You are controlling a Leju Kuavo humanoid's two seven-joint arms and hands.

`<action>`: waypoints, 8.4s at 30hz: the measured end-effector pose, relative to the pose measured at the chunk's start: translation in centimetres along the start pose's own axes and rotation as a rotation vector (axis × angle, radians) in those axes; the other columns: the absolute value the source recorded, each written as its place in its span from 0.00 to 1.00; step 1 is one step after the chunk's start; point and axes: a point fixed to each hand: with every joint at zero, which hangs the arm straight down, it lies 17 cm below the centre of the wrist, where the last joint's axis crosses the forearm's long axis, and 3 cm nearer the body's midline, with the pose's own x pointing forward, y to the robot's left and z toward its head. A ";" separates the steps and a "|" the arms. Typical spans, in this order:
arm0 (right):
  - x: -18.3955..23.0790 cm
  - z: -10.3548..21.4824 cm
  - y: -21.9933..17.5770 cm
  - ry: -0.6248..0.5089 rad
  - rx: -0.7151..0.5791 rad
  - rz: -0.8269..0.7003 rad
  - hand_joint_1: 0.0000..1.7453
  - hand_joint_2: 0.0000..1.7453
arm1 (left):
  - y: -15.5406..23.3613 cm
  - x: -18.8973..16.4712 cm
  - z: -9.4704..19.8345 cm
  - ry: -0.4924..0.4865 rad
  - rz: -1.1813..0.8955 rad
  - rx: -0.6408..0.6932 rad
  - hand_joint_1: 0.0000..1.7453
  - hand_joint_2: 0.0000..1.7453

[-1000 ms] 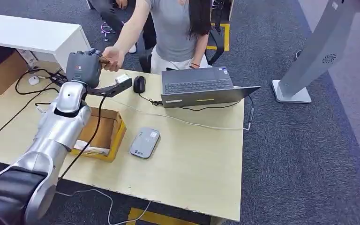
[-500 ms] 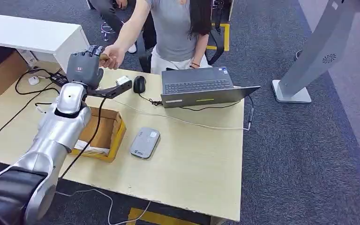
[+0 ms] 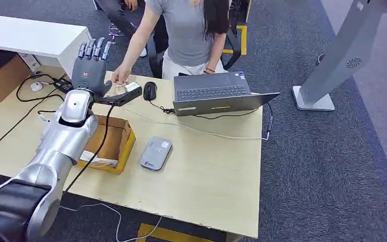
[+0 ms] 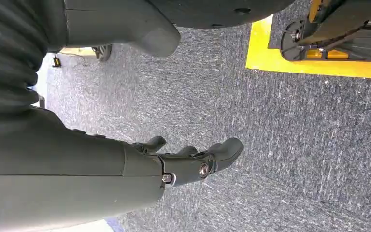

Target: Pass the card to the sensor for recognition and then transmit it.

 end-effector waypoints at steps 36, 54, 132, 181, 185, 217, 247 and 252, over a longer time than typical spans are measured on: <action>-1.4 0.2 0.0 0.045 -0.041 -0.208 0.00 1.00 | 7.7 8.8 30.2 -0.225 0.324 0.074 0.00 1.00; -1.5 0.2 0.3 0.054 -0.040 -0.243 0.00 1.00 | -1.2 5.3 33.1 -0.148 0.258 -0.351 0.00 1.00; -1.2 0.2 0.3 0.029 -0.013 -0.189 0.00 1.00 | -7.1 1.3 29.9 -0.020 0.228 -0.396 1.00 1.00; 0.5 0.1 0.3 -0.023 0.017 -0.099 0.00 0.00 | 8.4 -3.5 -0.2 0.079 0.116 0.062 1.00 1.00; 0.6 0.1 0.4 -0.026 0.027 -0.090 0.00 0.00 | 8.4 -4.7 -2.6 0.104 0.074 0.049 1.00 1.00; -1.2 0.2 0.4 0.006 -0.006 -0.177 0.00 0.00 | 9.9 -8.7 26.9 0.023 1.282 0.427 0.00 1.00; -1.1 0.1 -0.1 0.002 -0.030 -0.164 0.00 0.00 | -4.5 -26.2 60.2 1.266 1.532 1.109 0.00 1.00; -0.9 0.1 0.1 0.008 -0.005 -0.121 0.00 1.00 | -13.7 -16.9 69.1 1.739 1.545 1.030 0.00 0.00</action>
